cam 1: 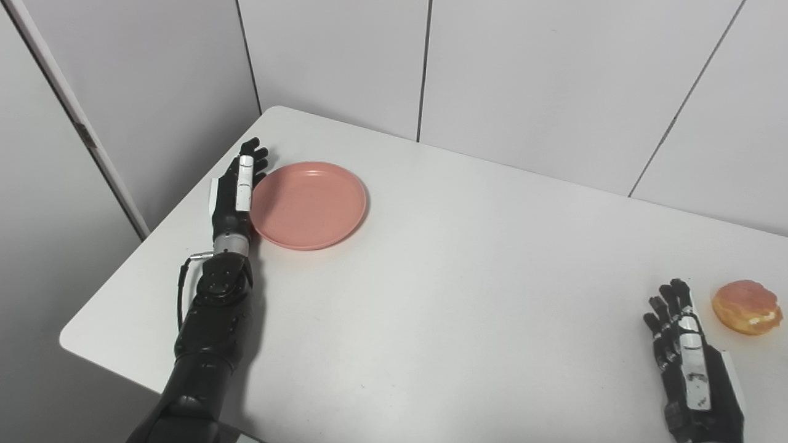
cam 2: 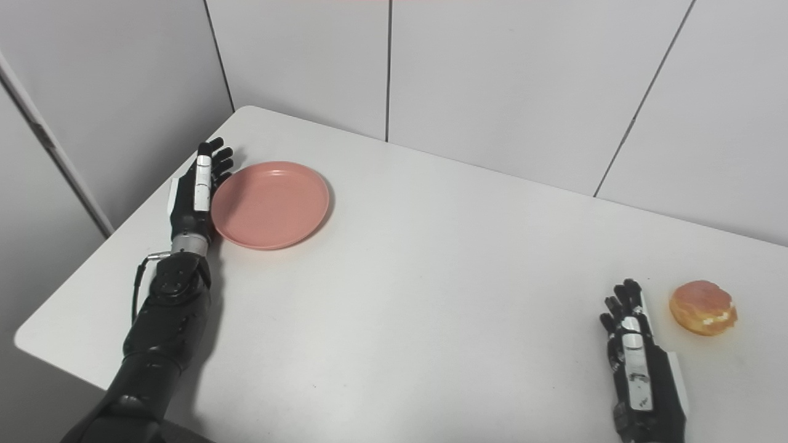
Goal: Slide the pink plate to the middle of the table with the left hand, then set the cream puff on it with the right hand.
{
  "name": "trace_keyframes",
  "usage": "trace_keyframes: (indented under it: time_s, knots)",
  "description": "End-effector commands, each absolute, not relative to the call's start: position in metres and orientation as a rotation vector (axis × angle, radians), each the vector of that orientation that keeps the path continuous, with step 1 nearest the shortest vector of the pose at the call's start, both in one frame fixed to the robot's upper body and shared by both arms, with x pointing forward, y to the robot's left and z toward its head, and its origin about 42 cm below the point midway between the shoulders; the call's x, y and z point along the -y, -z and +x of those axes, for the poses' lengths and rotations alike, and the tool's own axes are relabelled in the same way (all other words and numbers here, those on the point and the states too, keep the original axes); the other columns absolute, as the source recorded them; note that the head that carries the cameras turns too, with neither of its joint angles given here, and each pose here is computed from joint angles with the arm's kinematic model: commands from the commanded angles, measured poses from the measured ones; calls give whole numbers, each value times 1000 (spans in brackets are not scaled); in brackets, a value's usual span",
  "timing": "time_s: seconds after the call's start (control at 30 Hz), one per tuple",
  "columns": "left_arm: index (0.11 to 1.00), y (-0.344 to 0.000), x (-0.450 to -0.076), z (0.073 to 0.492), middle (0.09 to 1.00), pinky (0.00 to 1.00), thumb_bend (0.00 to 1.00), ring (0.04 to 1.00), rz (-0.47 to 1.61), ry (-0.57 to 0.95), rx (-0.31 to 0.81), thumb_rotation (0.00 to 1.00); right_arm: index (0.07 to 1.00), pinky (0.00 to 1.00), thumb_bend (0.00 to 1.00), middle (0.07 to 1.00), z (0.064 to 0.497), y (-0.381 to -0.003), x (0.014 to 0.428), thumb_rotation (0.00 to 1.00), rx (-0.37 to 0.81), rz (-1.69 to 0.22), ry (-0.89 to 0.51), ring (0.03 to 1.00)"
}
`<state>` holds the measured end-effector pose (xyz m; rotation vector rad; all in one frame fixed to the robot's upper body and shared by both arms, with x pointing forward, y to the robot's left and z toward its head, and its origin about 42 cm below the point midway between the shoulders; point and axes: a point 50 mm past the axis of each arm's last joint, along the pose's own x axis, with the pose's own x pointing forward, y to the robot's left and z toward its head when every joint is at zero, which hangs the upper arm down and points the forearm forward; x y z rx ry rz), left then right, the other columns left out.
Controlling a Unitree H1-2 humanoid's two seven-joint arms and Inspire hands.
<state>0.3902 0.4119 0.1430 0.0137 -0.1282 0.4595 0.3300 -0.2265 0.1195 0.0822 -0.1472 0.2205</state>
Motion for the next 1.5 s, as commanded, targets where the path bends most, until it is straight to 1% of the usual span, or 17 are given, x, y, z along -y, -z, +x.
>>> trace_keyframes:
  time_s: [0.0, 0.1, 0.2, 0.4, 0.47, 0.57, 0.67, 0.77, 0.97, 1.1, 1.17, 1.23, 1.33, 1.47]
  knots:
    - [805, -141, -396, 392, 822, 838, 825, 840, -11, -392, 102, 1000, 1000, 1000, 486, 1000, 333, -134, 226, 895, 218, 74, -225, 1000]
    - [789, -143, -393, 393, 808, 825, 817, 829, -22, -387, 95, 1000, 1000, 1000, 491, 1000, 333, -134, 226, 896, 218, 75, -226, 1000]
    - [792, -144, -389, 393, 811, 826, 815, 831, -37, -365, 94, 1000, 1000, 1000, 497, 1000, 333, -134, 226, 892, 218, 78, -227, 1000]
    - [790, -149, -376, 395, 813, 824, 815, 829, -40, -318, 95, 1000, 1000, 1000, 481, 1000, 335, -133, 226, 906, 219, 77, -229, 1000]
    - [782, -150, -370, 396, 808, 822, 828, 824, -37, -302, 89, 1000, 1000, 1000, 475, 1000, 335, -133, 226, 914, 216, 81, -233, 1000]
    - [781, -148, -361, 398, 805, 823, 843, 822, -30, -274, 85, 1000, 1000, 1000, 469, 1000, 336, -133, 225, 908, 216, 85, -236, 1000]
    - [778, -146, -355, 399, 803, 829, 834, 824, -31, -252, 92, 1000, 1000, 1000, 469, 1000, 336, -132, 225, 905, 214, 88, -237, 1000]
    - [776, -145, -350, 401, 800, 827, 842, 820, -26, -230, 98, 1000, 1000, 1000, 505, 1000, 337, -131, 224, 903, 210, 88, -236, 1000]
    - [772, -144, -340, 402, 800, 831, 825, 823, -4, -176, 97, 1000, 1000, 1000, 530, 1000, 338, -130, 218, 888, 210, 97, -242, 1000]
    - [791, -147, -335, 401, 816, 835, 851, 837, -7, -127, 90, 1000, 1000, 1000, 575, 1000, 338, -130, 213, 850, 212, 95, -234, 990]
    - [791, -147, -332, 400, 815, 831, 850, 836, -11, -104, 92, 1000, 1000, 1000, 577, 997, 337, -130, 211, 864, 218, 70, -225, 986]
    - [789, -147, -328, 399, 810, 822, 843, 829, -17, -88, 87, 1000, 1000, 1000, 604, 997, 336, -131, 207, 872, 213, 65, -223, 987]
    - [788, -143, -324, 398, 811, 830, 834, 832, -25, -63, 75, 1000, 1000, 1000, 604, 1000, 335, -132, 200, 868, 206, 68, -213, 992]
    - [788, -140, -322, 398, 815, 843, 848, 841, -23, -25, 75, 1000, 1000, 1000, 601, 1000, 334, -132, 192, 853, 201, 70, -204, 988]
